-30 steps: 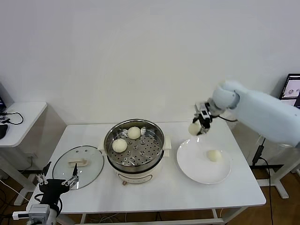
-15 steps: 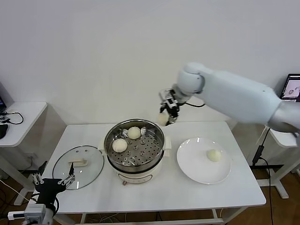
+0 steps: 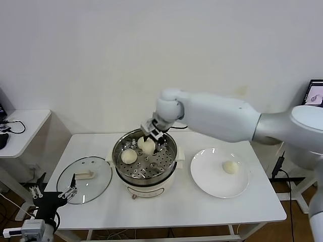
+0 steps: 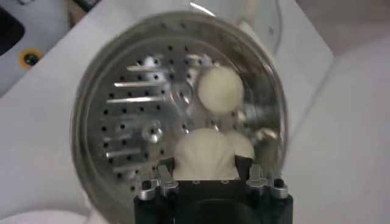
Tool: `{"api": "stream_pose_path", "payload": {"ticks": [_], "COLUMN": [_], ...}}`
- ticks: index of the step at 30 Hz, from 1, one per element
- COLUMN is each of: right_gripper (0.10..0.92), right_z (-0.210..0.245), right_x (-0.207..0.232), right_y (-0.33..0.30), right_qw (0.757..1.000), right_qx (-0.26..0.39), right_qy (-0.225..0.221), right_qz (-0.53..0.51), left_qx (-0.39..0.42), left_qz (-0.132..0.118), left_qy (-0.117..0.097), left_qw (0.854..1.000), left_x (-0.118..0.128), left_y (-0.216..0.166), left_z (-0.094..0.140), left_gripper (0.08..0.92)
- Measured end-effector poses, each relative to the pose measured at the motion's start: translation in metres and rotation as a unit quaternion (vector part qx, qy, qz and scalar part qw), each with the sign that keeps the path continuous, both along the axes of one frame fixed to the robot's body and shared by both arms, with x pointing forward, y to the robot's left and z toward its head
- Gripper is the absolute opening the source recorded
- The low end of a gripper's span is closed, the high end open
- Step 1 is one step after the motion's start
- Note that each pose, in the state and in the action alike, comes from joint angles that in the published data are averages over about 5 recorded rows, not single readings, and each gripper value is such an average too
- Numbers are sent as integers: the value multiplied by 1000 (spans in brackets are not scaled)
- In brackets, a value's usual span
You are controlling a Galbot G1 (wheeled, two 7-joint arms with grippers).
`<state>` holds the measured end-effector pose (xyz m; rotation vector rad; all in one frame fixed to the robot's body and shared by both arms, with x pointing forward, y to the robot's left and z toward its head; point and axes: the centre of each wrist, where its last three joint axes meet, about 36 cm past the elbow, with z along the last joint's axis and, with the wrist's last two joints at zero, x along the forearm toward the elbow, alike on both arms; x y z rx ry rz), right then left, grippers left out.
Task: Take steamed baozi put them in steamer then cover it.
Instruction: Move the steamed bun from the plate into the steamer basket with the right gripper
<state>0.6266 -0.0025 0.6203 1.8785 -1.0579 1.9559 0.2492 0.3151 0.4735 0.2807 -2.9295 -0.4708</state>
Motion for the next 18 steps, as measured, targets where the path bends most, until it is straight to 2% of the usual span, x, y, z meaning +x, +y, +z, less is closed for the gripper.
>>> {"api": "stream_pose_path", "payload": {"ticks": [18], "right_gripper": [638], "right_z": [-31], "right_x": [-23], "right_y": [22], "right_qw": [993], "right_qx": [-21], "right_qy": [-2], "right_qz": [116], "left_qx": [-4], "left_qz": [2], "left_qy": [-1], "left_qw": [1000], "left_x": [1], "left_y": [-1], "left_z": [-1], "left_gripper": [823]}}
